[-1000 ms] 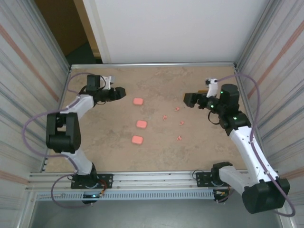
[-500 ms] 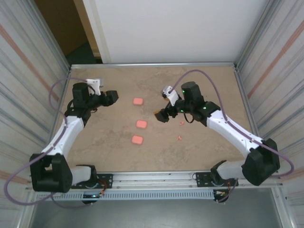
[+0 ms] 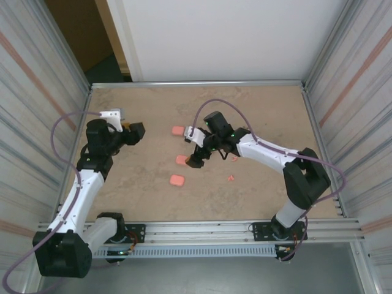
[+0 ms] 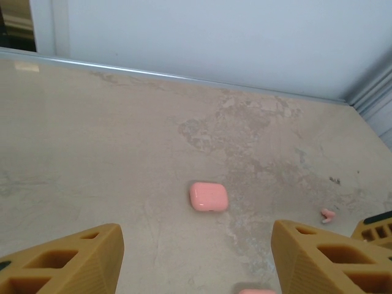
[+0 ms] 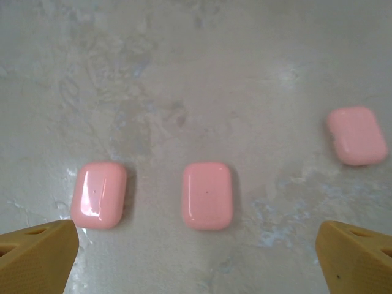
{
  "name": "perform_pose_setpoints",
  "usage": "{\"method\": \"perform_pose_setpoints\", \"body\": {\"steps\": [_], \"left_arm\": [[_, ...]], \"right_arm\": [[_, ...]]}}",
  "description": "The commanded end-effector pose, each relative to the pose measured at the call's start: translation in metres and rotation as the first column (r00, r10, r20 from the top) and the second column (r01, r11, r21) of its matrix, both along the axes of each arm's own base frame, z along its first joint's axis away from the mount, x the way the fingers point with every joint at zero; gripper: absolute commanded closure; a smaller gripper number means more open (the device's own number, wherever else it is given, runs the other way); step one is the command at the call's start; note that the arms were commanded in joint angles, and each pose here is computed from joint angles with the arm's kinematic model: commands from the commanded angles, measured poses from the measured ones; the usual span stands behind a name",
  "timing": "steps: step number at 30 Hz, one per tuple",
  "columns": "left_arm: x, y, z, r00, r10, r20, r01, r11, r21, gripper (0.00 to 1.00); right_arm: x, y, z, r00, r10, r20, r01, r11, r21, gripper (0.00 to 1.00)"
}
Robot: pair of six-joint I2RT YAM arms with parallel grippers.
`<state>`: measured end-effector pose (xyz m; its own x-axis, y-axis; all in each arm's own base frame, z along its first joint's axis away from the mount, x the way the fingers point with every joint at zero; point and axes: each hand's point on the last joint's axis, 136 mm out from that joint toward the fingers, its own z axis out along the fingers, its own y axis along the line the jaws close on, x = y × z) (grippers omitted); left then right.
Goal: Insert the wireless bluetooth earbuds into the charging case
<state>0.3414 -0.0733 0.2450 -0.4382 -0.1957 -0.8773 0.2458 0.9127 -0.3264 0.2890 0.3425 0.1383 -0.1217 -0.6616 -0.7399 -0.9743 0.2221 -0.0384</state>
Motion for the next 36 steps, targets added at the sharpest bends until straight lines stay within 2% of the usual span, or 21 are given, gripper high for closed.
{"method": "perform_pose_setpoints", "body": {"steps": [1, 17, 36], "left_arm": [[-0.002, 0.007, -0.001, 0.999, 0.032, 0.014, -0.032, 0.999, 0.021, 0.35], [0.006, 0.009, -0.008, 0.999, 0.037, 0.008, -0.037, 0.999, 0.038, 0.35], [0.012, 0.008, -0.008, 0.999, 0.033, 0.006, -0.033, 0.998, 0.046, 0.35]], "right_arm": [[0.004, 0.006, -0.011, 0.997, 0.063, 0.043, -0.062, 0.998, -0.032, 0.03], [0.007, 0.019, -0.073, 0.990, 0.139, -0.007, -0.138, 0.976, -0.170, 0.17], [0.011, 0.028, -0.111, 0.988, 0.146, -0.046, -0.152, 0.955, -0.254, 0.30]]}}
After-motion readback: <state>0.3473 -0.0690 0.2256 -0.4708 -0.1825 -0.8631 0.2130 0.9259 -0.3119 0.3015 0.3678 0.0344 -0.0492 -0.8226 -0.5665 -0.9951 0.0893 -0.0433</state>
